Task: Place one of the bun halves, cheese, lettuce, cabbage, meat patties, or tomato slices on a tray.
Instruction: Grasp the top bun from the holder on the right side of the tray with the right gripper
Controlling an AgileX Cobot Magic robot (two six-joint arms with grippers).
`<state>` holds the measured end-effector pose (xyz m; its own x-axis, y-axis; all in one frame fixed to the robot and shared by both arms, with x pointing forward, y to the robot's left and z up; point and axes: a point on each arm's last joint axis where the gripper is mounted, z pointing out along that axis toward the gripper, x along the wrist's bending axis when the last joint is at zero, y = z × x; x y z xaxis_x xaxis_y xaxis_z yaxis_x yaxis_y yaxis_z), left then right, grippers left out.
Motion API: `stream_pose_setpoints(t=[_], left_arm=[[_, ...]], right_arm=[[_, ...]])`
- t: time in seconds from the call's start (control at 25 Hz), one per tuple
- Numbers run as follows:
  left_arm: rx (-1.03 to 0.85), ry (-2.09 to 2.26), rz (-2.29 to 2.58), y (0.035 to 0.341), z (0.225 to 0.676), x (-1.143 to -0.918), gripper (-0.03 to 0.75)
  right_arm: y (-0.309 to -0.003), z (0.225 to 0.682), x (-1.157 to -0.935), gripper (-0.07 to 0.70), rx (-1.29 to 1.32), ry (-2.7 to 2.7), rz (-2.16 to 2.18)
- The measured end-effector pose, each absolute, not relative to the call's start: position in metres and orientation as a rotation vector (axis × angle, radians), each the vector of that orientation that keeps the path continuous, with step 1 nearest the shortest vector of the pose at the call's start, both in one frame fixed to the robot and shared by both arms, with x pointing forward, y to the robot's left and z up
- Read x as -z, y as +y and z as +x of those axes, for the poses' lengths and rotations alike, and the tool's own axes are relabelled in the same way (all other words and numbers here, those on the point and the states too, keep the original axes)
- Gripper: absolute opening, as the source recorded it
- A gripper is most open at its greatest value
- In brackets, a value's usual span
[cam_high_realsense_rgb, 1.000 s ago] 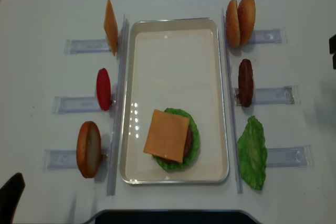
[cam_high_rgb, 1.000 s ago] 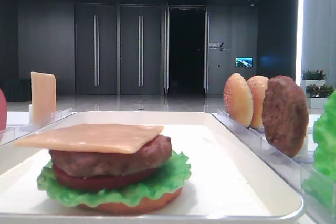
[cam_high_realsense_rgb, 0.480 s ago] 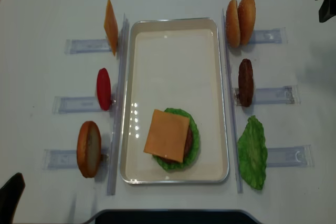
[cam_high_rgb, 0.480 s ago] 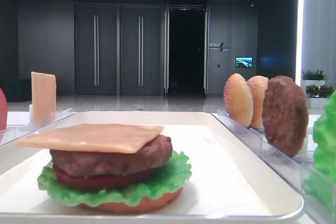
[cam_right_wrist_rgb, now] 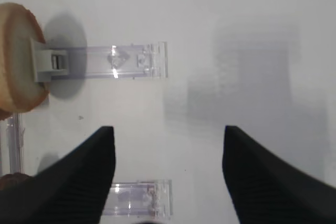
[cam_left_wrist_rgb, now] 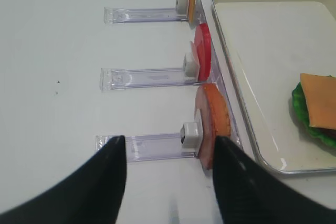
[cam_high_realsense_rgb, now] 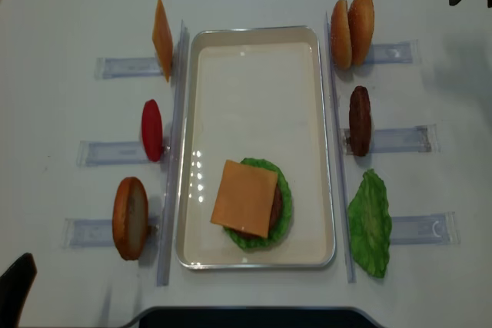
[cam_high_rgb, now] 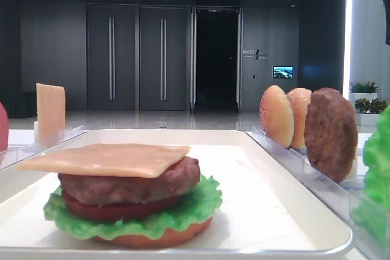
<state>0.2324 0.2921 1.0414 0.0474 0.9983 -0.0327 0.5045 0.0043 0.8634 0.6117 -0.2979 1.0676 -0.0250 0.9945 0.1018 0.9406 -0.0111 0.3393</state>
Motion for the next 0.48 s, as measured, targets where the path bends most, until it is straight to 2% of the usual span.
stream_pose_setpoints(t=[0.28, 0.48], left_arm=[[-0.856, 1.55, 1.595, 0.292, 0.232, -1.041, 0.409], [-0.856, 1.55, 1.595, 0.292, 0.232, -1.041, 0.409]], right_arm=[[-0.282, 0.628, -1.068, 0.451, -0.499, 2.095, 2.048], [-0.253, 0.626, -1.068, 0.451, -0.508, 2.107, 2.052]])
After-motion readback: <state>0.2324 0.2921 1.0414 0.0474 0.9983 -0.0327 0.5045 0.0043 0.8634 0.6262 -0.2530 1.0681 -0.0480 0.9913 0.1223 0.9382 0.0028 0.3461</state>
